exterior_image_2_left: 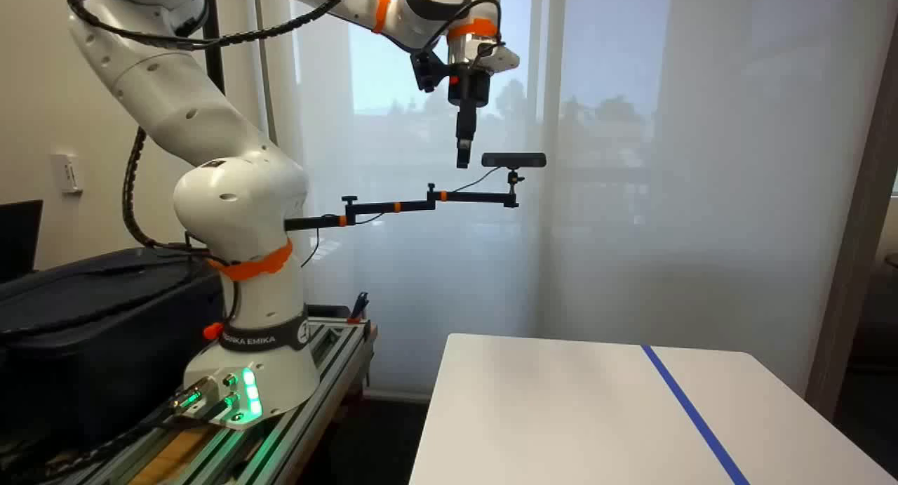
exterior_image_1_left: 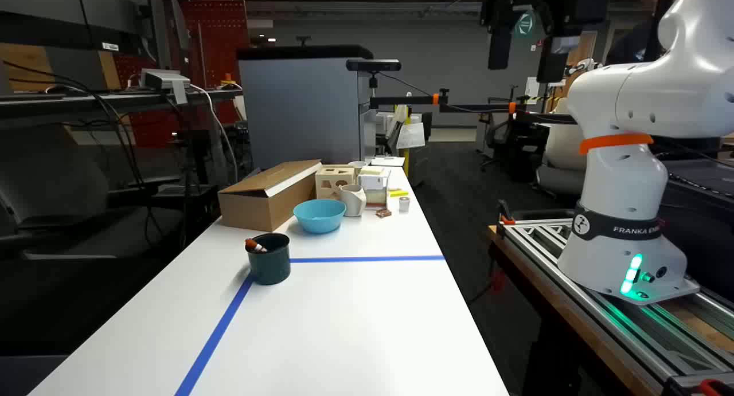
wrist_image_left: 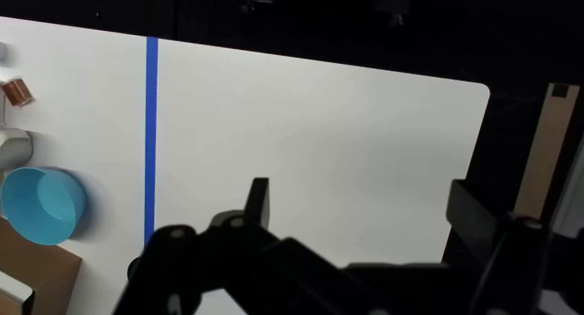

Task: Remove the red marker from the mug.

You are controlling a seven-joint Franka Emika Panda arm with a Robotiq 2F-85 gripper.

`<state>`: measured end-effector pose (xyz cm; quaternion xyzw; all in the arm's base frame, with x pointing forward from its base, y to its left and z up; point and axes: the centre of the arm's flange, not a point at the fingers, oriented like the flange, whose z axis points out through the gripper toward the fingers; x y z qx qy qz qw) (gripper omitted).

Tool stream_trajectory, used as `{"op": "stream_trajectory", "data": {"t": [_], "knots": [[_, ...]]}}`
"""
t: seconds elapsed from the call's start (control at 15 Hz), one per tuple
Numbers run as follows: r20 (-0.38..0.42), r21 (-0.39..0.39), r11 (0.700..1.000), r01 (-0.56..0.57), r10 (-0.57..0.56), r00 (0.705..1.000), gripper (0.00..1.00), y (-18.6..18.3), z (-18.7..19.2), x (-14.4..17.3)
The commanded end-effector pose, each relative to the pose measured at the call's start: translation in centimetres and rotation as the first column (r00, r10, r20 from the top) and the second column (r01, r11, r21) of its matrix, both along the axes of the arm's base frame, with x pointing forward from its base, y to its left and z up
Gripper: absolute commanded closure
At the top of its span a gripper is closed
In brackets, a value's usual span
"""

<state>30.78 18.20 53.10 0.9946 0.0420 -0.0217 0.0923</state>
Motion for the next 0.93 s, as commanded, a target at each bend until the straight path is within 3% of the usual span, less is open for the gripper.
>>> {"op": "stream_trajectory", "data": {"t": [0.0, 0.73, 0.87], "knots": [[0.002, 0.001, 1.0, -0.001, 0.001, 1.0, 0.0, 0.0, 0.1, 0.0], [0.008, 0.003, 1.0, -0.002, 0.002, 1.0, 0.0, 0.1, 0.4, 0.0], [-0.038, 0.036, 0.999, -0.008, 0.009, 0.999, 0.0, -0.7, -0.8, 1.0]]}}
